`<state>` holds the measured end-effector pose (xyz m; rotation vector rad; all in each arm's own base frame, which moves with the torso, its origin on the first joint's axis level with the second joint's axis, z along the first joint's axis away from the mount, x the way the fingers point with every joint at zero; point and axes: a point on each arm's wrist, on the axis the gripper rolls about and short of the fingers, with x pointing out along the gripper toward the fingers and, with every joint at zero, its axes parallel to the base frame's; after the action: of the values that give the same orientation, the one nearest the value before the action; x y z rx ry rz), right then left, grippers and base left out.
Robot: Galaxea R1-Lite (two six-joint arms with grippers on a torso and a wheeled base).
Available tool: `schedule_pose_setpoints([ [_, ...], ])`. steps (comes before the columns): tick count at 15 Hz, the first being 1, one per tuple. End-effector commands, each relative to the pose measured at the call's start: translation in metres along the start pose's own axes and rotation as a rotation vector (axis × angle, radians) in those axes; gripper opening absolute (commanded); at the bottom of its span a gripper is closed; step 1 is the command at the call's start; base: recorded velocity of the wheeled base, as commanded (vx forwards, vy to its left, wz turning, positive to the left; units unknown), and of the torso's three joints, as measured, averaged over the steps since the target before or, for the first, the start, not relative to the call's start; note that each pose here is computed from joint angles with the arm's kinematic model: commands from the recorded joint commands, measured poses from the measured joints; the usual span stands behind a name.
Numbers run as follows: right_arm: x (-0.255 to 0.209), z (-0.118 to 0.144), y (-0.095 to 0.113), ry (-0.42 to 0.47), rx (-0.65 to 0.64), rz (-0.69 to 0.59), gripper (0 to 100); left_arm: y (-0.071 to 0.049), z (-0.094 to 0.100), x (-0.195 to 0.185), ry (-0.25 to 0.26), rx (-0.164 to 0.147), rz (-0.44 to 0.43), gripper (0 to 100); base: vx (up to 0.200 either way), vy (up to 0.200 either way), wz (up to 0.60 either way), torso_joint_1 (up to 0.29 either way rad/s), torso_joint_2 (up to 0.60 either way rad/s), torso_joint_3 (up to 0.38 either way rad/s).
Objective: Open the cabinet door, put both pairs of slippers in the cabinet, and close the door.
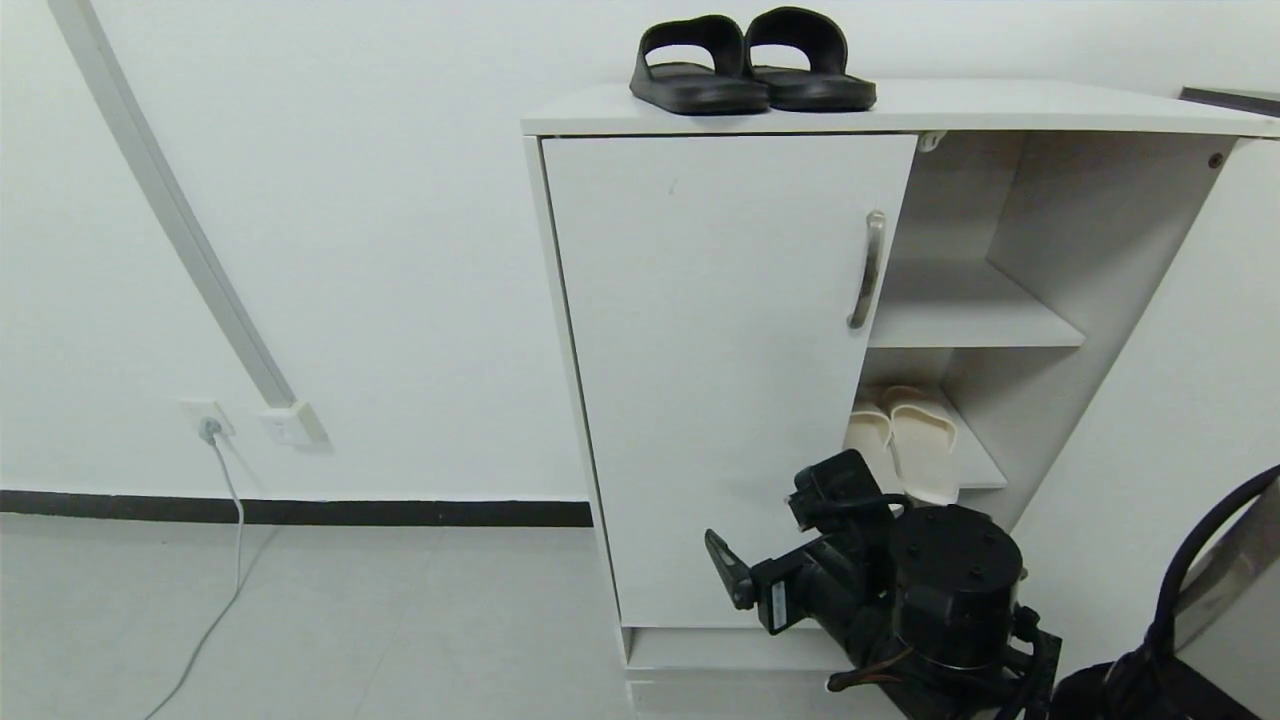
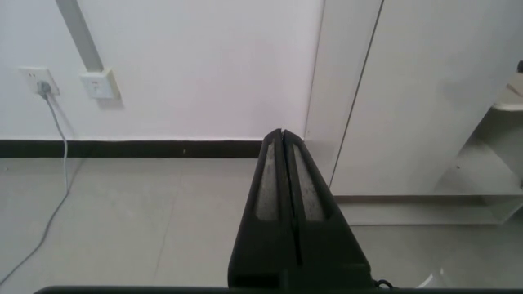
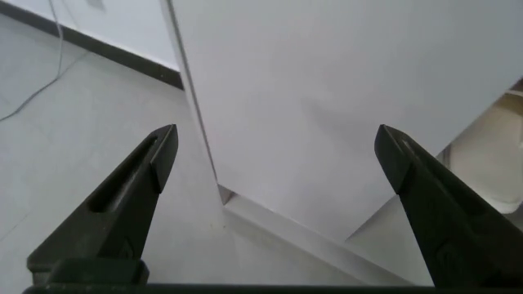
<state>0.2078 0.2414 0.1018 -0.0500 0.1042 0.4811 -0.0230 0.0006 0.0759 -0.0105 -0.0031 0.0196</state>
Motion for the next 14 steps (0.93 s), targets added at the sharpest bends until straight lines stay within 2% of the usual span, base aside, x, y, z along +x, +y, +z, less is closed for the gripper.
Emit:
schedule_pose_setpoints([
  [1,-0.0016,0.0022,-0.0005,-0.006,0.003,0.000,100,0.0000,0.0000,0.0001,0.001,0.000,0.000,0,0.000,0.000,0.00,0.000,0.00,0.000],
  [6,-0.0014,0.0021,0.0001,-0.006,0.001,0.003,100,0.0000,0.0000,0.0001,0.001,0.000,0.000,0,0.000,0.000,0.00,0.000,-0.04,-0.043],
  [9,-0.0016,0.0017,0.0000,-0.005,0.002,0.002,100,0.0000,0.0000,0.0001,0.001,0.000,0.000,0,0.000,0.000,0.00,0.020,-0.22,-0.338],
  [14,-0.0014,0.0013,0.0001,-0.004,0.000,0.002,100,0.0000,0.0000,0.0001,0.001,0.000,0.000,0,0.000,0.000,0.00,0.063,-0.51,-0.361],
])
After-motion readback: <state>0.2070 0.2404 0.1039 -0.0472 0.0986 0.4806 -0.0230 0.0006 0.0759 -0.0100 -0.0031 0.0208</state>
